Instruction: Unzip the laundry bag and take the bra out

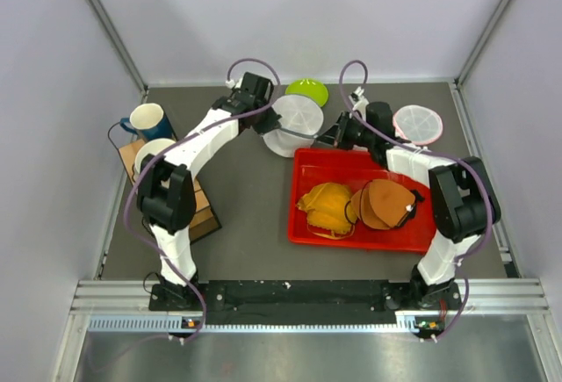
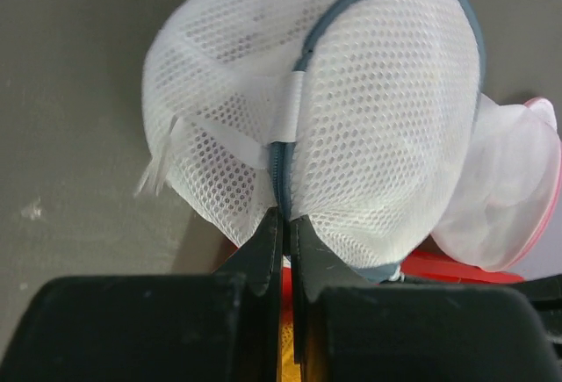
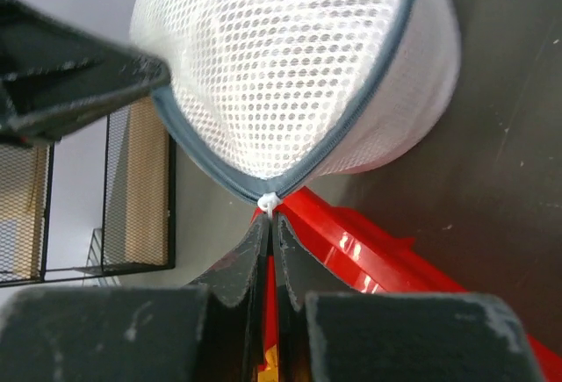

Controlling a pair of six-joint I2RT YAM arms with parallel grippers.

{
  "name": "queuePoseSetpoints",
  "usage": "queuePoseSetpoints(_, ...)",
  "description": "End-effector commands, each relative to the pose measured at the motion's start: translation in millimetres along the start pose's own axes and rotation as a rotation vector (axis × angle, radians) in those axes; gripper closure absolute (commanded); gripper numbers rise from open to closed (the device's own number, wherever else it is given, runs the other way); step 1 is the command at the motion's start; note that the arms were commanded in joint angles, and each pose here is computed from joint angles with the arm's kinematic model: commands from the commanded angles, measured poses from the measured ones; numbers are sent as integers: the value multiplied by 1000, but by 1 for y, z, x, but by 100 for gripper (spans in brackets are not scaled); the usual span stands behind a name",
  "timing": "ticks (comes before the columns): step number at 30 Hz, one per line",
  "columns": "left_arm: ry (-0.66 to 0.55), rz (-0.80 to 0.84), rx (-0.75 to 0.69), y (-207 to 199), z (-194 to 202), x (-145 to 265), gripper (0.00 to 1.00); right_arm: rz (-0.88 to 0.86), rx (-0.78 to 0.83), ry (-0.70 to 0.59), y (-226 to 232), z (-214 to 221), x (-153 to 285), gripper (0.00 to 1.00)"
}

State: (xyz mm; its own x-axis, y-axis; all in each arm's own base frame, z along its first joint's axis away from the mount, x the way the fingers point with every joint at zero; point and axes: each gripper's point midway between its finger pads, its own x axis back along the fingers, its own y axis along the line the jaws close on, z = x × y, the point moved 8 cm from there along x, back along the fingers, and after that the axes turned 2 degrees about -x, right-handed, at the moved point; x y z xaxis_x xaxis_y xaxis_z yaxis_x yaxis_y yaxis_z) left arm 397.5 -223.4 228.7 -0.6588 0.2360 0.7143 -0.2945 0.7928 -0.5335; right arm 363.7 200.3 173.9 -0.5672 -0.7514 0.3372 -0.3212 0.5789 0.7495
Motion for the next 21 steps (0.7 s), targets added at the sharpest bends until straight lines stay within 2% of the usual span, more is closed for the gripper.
queuePoseSetpoints(1,-68,68,-129,-7,-43,-12,100,-31,91,0,24,-2,12,100)
queuePoseSetpoints(6,-106,47,-162,-2,-71,-30,100,-96,100,28,58,12,0,100)
queuePoseSetpoints(7,-126,68,-165,-9,-78,-25,93,-109,100,0,63,10,-3,100)
queuePoseSetpoints(8,-124,75,-184,-10,-80,-27,79,-116,81,4,64,13,-9,100)
queuePoseSetpoints(11,-105,138,-221,-25,-82,-6,19,-145,23,-21,69,10,-25,100)
queuePoseSetpoints(12,-106,136,-223,-27,-82,1,11,-149,3,-34,72,6,-28,100)
queuePoseSetpoints(15,-108,126,-214,-24,-79,31,2,-159,-32,-64,70,0,-38,100)
queuePoseSetpoints(16,-113,87,-206,-15,-75,32,1,-167,-42,-66,71,0,-40,100)
queuePoseSetpoints(17,-134,110,-189,-17,-76,50,1,-173,-49,-67,71,0,-42,100)
queuePoseSetpoints(21,-106,138,-129,-5,-57,58,5,-178,-58,-63,69,-1,-45,100)
